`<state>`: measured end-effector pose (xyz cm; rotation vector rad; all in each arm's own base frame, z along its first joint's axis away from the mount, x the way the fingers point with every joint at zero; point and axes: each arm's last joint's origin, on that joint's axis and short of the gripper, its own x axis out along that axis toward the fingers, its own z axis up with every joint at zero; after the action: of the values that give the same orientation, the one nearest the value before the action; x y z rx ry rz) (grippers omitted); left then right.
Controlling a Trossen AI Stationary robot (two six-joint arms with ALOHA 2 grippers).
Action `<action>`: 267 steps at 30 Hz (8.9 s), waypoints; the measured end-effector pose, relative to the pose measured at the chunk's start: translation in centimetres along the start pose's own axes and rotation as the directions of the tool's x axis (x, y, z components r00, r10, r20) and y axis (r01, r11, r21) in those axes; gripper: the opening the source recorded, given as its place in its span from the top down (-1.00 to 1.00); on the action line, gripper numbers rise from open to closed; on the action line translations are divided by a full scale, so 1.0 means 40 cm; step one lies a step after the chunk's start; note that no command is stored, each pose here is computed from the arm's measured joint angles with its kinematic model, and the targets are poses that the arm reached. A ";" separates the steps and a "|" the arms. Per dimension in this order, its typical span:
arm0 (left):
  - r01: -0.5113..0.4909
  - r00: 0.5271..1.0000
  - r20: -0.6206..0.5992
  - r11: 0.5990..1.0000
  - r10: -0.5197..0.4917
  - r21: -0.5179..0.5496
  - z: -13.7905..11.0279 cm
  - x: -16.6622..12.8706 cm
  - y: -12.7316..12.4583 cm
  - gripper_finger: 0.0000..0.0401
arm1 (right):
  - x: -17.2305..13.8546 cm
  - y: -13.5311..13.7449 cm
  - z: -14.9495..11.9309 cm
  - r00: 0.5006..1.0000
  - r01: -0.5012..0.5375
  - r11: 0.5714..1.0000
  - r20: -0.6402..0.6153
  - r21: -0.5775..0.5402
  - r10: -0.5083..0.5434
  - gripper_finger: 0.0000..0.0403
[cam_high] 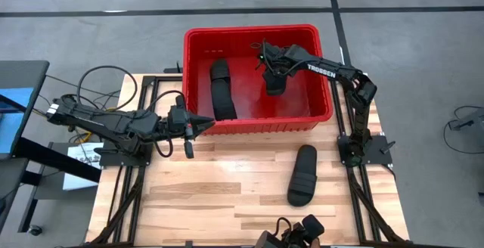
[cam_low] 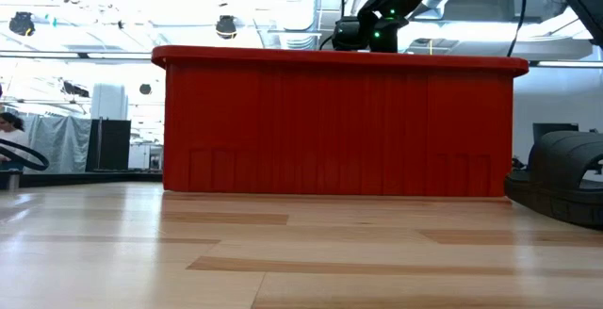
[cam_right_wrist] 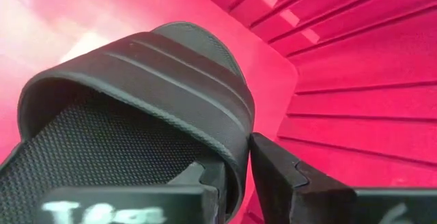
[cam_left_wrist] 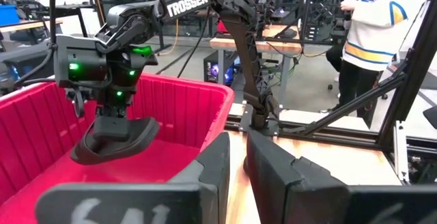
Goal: Pick and place slides into bin
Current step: Put the black slides into the red bin
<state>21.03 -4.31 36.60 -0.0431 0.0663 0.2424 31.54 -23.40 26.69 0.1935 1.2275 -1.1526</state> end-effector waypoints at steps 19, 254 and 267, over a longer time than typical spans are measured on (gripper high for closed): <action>-0.003 1.000 -0.013 1.000 0.003 0.007 -0.003 0.000 0.000 0.79 | 0.003 -0.004 0.001 1.000 -0.021 0.999 -0.005 -0.045 0.021 0.53; 0.131 0.988 -0.064 0.978 -0.143 -0.164 -0.064 0.102 -0.065 0.79 | -1.049 0.161 -0.666 0.327 -0.664 0.214 -0.021 -0.716 0.945 1.00; 0.156 0.978 -0.102 0.962 -0.182 -0.224 -0.073 0.100 -0.067 0.79 | -1.018 -0.027 -0.565 0.350 -0.424 0.429 0.293 -0.798 0.890 1.00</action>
<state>25.39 -6.11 33.51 -0.2788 0.1571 0.0742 20.88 14.87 51.04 -0.1975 0.5879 0.0764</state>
